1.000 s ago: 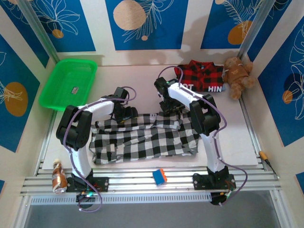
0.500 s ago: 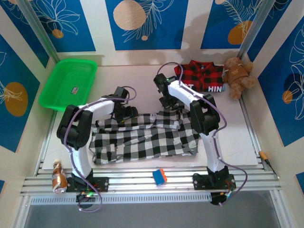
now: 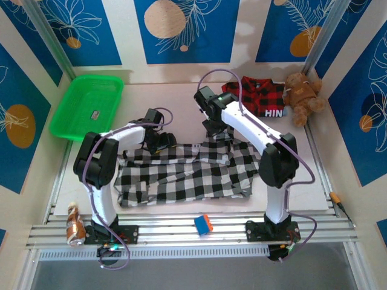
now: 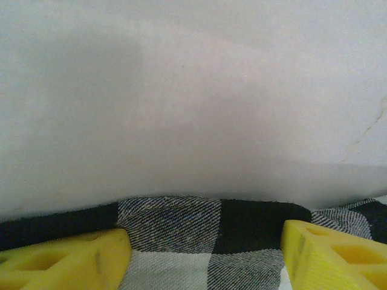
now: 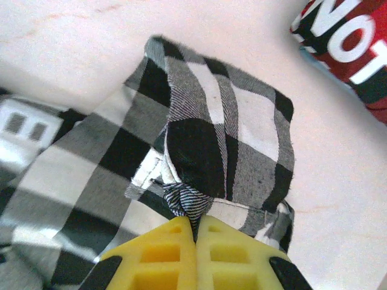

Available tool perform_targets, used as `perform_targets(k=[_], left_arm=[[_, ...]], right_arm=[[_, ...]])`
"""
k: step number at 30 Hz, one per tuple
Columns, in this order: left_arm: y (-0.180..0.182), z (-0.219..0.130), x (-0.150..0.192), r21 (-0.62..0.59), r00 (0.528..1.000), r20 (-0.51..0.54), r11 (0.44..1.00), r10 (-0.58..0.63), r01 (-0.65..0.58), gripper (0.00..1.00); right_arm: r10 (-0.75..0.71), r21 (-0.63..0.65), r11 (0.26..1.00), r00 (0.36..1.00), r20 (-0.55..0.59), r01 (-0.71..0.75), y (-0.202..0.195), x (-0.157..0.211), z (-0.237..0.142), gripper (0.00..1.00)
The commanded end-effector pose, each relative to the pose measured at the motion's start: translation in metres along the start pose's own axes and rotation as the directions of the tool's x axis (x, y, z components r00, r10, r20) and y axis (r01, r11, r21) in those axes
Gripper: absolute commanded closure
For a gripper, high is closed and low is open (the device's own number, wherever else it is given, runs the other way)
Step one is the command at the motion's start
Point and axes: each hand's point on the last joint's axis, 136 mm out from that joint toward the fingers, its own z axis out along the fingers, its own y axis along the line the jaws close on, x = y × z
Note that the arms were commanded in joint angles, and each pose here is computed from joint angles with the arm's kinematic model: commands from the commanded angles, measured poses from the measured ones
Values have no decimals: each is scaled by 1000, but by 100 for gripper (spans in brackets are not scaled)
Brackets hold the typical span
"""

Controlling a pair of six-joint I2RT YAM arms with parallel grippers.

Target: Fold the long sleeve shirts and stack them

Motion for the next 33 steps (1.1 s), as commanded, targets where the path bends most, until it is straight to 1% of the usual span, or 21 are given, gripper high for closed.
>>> perform_targets(k=[1,5,9,13,18,21,24,30,31,32,33], left_arm=[[37,38,28,-90,992,-112,995,-59,49,27],[34,40,25,-78,992,-114,996,-54,45,27],[31,42,25,-66,992,-118,997,-51,44,27],[29,45,25,-50,991,-123,998,-50,44,27],[24,47,25,-17,991,-123,999,-47,46,26],[18,44,23,18,993,-110,999,-44,46,25],[9,38,19,54,995,-92,997,-44,49,23],[-16,14,5,160,997,-47,985,-58,65,18],[-20,9,2,177,997,-40,981,-67,73,17],[-23,4,0,192,996,-33,978,-80,85,11],[-25,-1,-2,204,996,-26,974,-91,94,10]], right_arm=[[-5,-10,1000,1000,-29,5,2,24,-26,100],[-29,-39,999,999,-19,28,17,43,-61,100],[-13,-70,997,998,-62,9,32,75,-91,100],[9,-63,998,996,-89,-15,37,102,-118,100],[-14,-42,999,999,-50,12,39,109,-139,100],[-44,-27,999,999,-29,43,40,105,-140,100],[-93,-28,995,996,8,93,45,91,-135,100],[-172,-54,982,978,118,179,64,39,-117,100],[-184,-57,980,973,136,193,67,30,-114,100],[-194,-60,977,969,151,205,69,22,-111,100],[-199,-64,975,966,164,212,71,15,-109,100]])
